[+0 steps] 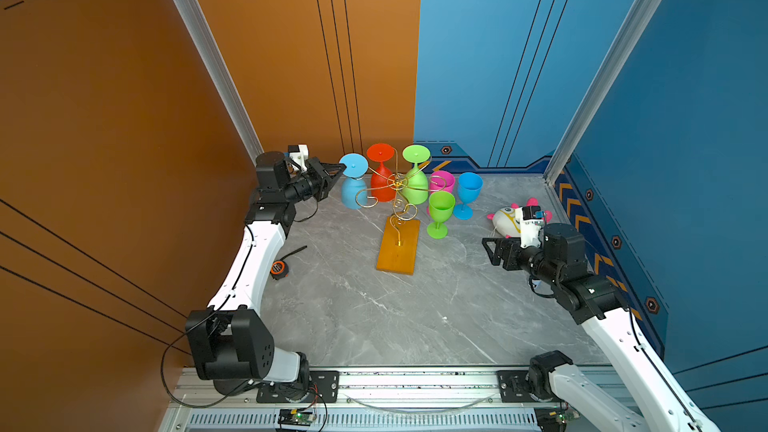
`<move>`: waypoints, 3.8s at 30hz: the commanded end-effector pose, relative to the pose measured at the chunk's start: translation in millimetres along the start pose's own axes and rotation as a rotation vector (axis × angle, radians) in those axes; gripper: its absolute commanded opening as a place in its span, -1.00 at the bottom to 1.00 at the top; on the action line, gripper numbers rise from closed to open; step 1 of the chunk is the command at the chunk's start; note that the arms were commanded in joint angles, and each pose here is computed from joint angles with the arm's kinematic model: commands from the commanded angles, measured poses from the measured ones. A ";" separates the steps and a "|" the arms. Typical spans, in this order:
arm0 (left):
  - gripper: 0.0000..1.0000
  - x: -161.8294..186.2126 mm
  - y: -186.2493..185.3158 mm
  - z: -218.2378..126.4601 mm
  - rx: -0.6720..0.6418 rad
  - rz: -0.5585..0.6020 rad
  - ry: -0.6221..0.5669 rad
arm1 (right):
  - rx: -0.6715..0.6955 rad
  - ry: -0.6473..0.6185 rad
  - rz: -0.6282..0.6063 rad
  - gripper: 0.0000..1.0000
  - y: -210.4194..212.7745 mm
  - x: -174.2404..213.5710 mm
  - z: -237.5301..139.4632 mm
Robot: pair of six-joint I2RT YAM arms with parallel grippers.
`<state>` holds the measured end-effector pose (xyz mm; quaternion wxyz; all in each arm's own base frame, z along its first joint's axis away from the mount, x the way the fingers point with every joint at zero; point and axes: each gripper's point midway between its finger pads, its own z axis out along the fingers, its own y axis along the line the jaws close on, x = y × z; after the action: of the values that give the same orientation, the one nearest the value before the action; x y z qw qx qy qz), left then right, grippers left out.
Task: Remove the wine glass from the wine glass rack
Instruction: 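Close the left gripper on the cyan glass's foot, then lift the cyan glass off its rack hook with the left gripper, then carry the cyan glass toward the robot and turn it upright with the left gripper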
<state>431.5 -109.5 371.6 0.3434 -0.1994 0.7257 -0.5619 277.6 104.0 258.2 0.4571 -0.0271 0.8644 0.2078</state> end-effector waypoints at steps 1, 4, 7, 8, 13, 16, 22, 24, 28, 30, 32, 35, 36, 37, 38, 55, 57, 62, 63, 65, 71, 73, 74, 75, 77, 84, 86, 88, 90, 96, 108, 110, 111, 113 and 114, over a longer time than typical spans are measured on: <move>-1.00 1.0 -10.6 -1.4 0.039 0.020 0.009 | 0.017 0.017 0.002 0.71 -5.4 7.7 -0.7; -1.00 0.7 -10.1 0.1 0.038 0.020 0.010 | 0.018 0.017 0.003 0.71 -5.3 8.1 -0.8; -1.00 1.1 -9.8 2.0 0.039 0.021 0.016 | 0.019 0.018 0.003 0.71 -5.7 8.6 -0.5; -1.00 1.9 -9.7 2.7 0.039 0.021 0.020 | 0.020 0.017 0.001 0.70 -5.9 8.6 -0.5; -1.00 6.2 -12.9 7.0 0.047 0.026 0.039 | 0.017 0.026 0.005 0.71 -6.0 10.3 1.4; -1.00 9.8 -15.4 10.1 0.054 0.030 0.054 | 0.016 0.026 0.006 0.71 -6.0 10.8 1.7; -1.00 14.1 -16.7 12.3 0.058 0.031 0.069 | 0.015 0.022 0.005 0.70 -5.7 10.2 0.7; -1.00 17.0 -17.5 11.7 0.062 0.035 0.078 | 0.016 0.022 0.006 0.70 -5.8 10.1 0.7; -1.00 24.7 -17.9 10.0 0.071 0.039 0.106 | 0.012 0.022 0.007 0.71 -5.1 10.3 0.4; -1.00 26.3 -17.6 8.5 0.074 0.039 0.114 | 0.013 0.020 0.007 0.70 -5.4 10.2 -0.1; -1.00 28.7 -17.5 6.8 0.075 0.038 0.119 | 0.013 0.019 0.007 0.70 -5.3 10.1 -0.4; -1.00 31.8 -17.5 3.5 0.076 0.037 0.122 | 0.012 0.016 0.007 0.70 -5.0 9.7 -1.4; -1.00 32.3 -17.1 2.5 0.076 0.036 0.122 | 0.012 0.015 0.007 0.71 -5.0 9.5 -1.7; -1.00 33.6 -17.4 1.3 0.077 0.038 0.123 | 0.011 0.016 0.008 0.70 -4.7 9.7 -1.6; -1.00 35.1 -18.3 -0.4 0.081 0.040 0.127 | 0.009 0.013 0.007 0.71 -4.2 9.2 -2.2; -1.00 46.3 -21.1 -17.7 0.118 0.038 0.162 | 0.006 0.015 0.009 0.70 -4.0 10.3 -2.2; -1.00 46.1 -20.5 -21.1 0.116 0.036 0.155 | 0.004 0.016 0.009 0.70 -3.6 10.1 -1.8; -1.00 46.0 -21.7 -31.0 0.126 0.041 0.131 | 0.002 0.021 0.009 0.70 -3.4 11.0 -0.5; -1.00 45.8 -21.8 -32.8 0.126 0.042 0.127 | 0.004 0.021 0.009 0.70 -3.8 11.0 -0.4; -1.00 46.2 -23.2 -36.0 0.129 0.043 0.123 | 0.004 0.022 0.010 0.70 -3.9 10.8 0.0; -1.00 43.8 -26.5 -51.2 0.132 0.057 0.082 | -0.003 0.020 0.010 0.71 -2.2 9.5 -0.5; -1.00 39.6 -25.7 -59.0 0.126 0.066 0.044 | -0.006 0.023 0.012 0.70 -1.8 9.5 0.1; -1.00 37.9 -26.0 -62.5 0.125 0.071 0.029 | -0.007 0.024 0.013 0.71 -1.4 9.3 0.7; -1.00 36.2 -26.2 -66.6 0.124 0.077 0.014 | -0.008 0.025 0.015 0.71 -1.4 9.4 1.0; -1.00 33.9 -25.7 -72.4 0.122 0.077 0.001 | -0.011 0.027 0.019 0.70 -0.7 9.0 1.8; -1.00 32.9 -16.3 -94.7 0.066 0.090 -0.063 | -0.022 0.035 0.024 0.70 1.4 10.2 3.9; -1.00 37.9 -11.5 -103.2 0.019 0.120 -0.087 | -0.021 0.037 0.024 0.70 1.0 11.3 4.1; -1.00 46.7 -5.1 -113.0 -0.051 0.156 -0.097 | -0.021 0.041 0.025 0.70 1.0 12.2 4.4; -1.00 54.3 -2.0 -122.0 -0.105 0.203 -0.102 | -0.022 0.047 0.024 0.70 1.3 13.2 5.5; -1.00 77.0 -0.7 -137.6 -0.150 0.283 -0.079 | -0.032 0.062 0.030 0.70 4.0 14.8 8.6; -1.00 126.6 7.1 -143.8 -0.196 0.434 0.025 | -0.030 0.110 0.030 0.71 8.7 17.7 14.9; -1.00 136.2 11.5 -142.4 -0.224 0.471 0.057 | -0.025 0.123 0.031 0.70 8.6 19.6 17.2; -1.00 141.8 14.1 -141.2 -0.237 0.488 0.078 | -0.022 0.130 0.031 0.70 8.7 20.6 17.9; -1.00 154.0 16.5 -137.9 -0.242 0.524 0.123 | -0.015 0.142 0.031 0.70 8.5 22.4 19.1; -1.00 161.1 16.7 -135.7 -0.239 0.547 0.148 | -0.012 0.146 0.029 0.71 8.7 22.7 19.4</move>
<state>230.7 -118.7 344.8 0.4036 -0.0251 0.8172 -0.4108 278.8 122.2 227.1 0.3948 -0.0377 0.8915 0.2191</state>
